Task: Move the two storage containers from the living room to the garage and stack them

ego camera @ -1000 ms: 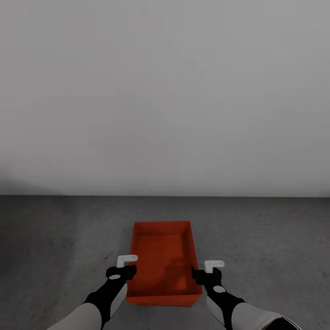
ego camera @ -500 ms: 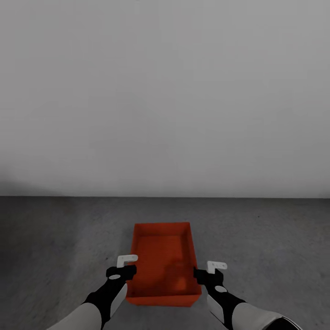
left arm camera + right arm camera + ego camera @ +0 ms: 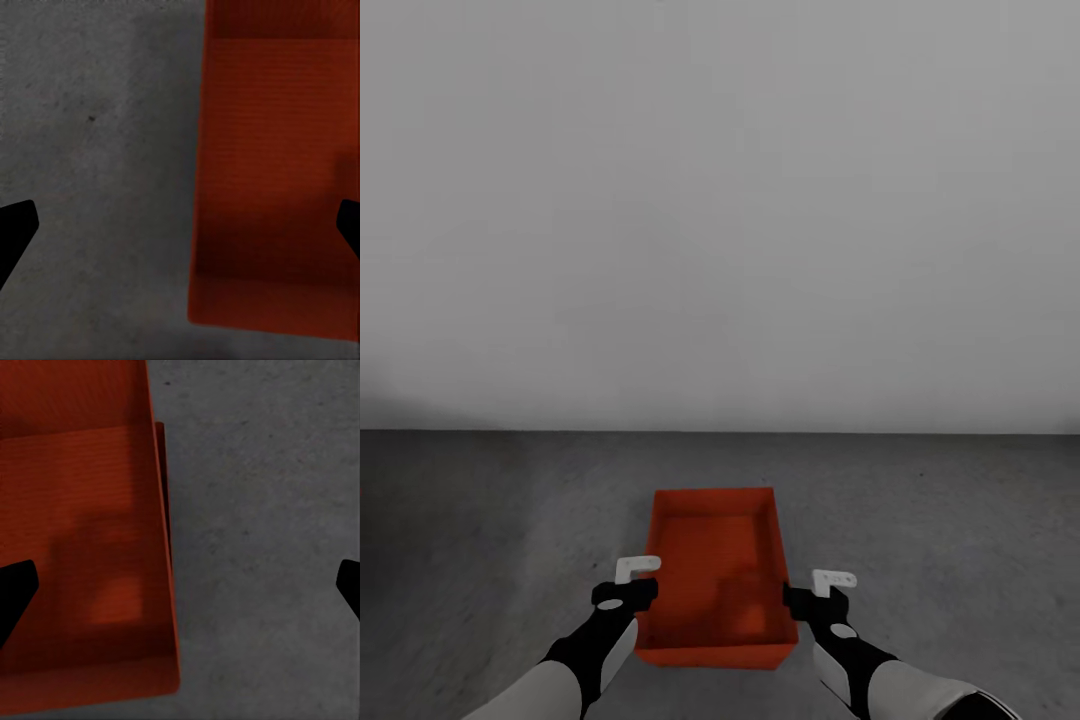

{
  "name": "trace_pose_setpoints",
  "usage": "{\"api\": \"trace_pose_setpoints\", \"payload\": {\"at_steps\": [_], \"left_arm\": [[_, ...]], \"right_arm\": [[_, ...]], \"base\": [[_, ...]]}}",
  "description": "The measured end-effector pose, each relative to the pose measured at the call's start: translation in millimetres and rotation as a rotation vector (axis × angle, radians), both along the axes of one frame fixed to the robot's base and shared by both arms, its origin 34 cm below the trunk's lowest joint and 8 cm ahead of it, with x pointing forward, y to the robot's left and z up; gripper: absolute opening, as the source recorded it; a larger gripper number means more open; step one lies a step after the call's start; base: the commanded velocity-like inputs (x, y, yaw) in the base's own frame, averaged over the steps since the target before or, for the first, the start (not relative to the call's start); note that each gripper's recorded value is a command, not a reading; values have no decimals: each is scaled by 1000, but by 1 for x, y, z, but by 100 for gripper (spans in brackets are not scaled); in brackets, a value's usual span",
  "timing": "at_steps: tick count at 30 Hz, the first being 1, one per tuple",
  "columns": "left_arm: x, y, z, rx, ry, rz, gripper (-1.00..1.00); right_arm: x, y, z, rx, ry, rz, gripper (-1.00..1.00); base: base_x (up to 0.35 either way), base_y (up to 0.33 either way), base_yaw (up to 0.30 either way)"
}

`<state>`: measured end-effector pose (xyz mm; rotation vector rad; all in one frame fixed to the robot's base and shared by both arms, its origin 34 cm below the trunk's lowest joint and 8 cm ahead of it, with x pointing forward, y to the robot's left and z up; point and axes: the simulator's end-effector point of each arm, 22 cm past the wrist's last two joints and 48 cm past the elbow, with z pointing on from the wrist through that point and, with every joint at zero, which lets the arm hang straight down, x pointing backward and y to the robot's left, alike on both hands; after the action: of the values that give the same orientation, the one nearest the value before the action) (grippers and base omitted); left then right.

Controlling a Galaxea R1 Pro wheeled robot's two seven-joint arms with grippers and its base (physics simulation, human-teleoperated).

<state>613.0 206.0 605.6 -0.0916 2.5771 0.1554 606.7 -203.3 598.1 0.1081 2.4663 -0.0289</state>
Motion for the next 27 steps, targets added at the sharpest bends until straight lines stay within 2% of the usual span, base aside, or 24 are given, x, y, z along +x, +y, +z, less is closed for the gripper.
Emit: {"api": "trace_pose_setpoints", "payload": {"at_steps": [14, 27], "left_arm": [[-2, 0, 17, -8, 1, 4, 100], [-4, 1, 20, -34, 4, 59, 100]], "right_arm": [[-1, -2, 18, -16, -4, 37, 100], [-2, -1, 20, -16, -6, 40, 100]], "base": [[0, 0, 0], [-4, 0, 0]]}}
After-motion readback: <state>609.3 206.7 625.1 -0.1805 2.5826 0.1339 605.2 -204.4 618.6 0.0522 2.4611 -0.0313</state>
